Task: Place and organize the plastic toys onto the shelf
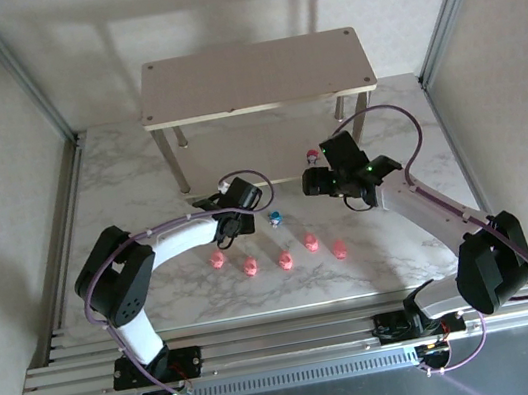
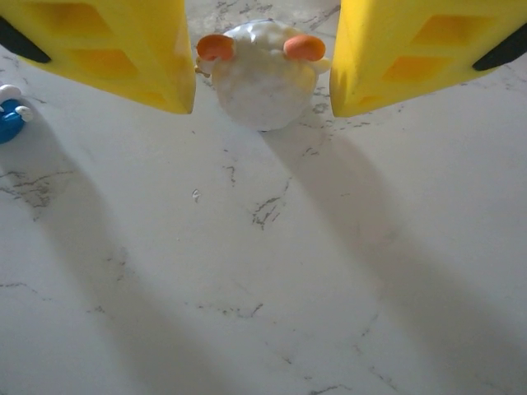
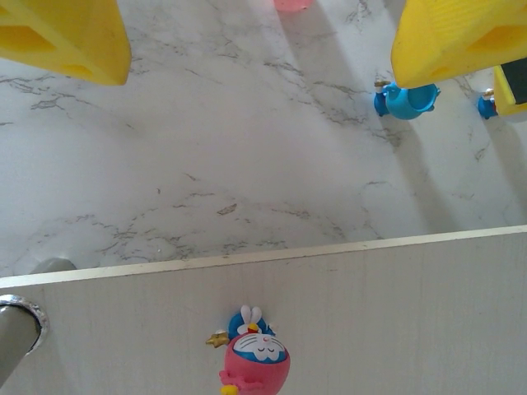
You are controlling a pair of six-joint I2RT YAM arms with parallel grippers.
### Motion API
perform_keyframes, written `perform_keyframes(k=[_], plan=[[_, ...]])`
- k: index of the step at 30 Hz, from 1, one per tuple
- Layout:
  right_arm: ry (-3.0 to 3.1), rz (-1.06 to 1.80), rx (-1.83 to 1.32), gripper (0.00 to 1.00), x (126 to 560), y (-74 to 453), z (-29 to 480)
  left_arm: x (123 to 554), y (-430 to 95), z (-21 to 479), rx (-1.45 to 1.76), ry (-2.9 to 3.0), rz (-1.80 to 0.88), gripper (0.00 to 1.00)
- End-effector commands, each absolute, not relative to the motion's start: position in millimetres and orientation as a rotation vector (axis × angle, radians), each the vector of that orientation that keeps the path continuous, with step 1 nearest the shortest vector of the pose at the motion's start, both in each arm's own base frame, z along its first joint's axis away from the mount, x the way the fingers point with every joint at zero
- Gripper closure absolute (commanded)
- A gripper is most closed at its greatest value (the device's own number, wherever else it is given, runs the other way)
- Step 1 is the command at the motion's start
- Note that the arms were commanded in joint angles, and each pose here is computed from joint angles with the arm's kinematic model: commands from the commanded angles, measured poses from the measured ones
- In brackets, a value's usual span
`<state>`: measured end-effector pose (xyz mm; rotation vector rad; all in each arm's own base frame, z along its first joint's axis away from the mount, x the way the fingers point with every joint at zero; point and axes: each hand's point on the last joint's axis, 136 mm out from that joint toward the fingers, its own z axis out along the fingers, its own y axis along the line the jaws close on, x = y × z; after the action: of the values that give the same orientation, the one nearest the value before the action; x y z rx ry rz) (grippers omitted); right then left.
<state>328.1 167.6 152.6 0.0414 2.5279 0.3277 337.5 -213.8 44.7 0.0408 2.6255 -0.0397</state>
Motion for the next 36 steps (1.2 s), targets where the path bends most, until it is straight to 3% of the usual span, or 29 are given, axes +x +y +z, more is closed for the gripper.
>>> perform_keyframes(k=[1,11,18,25,36], plan=[[2.513,0.340,0.049,0.17,326,165,157,324,-213,44,0.044,2.655,-0.046,0.53],[2.513,0.334,0.056,0.17,327,163,156,325,-211,42,0.041,2.646,-0.033,0.56],[2.518,0.327,0.061,0.17,328,161,154,326,-213,43,0.067,2.638,-0.051,0.68],[2.521,0.329,0.057,0.17,328,162,154,329,-211,53,0.063,2.616,-0.080,0.72],[2.515,0.349,0.055,0.17,332,166,160,372,-210,125,0.022,2.487,-0.190,0.71]])
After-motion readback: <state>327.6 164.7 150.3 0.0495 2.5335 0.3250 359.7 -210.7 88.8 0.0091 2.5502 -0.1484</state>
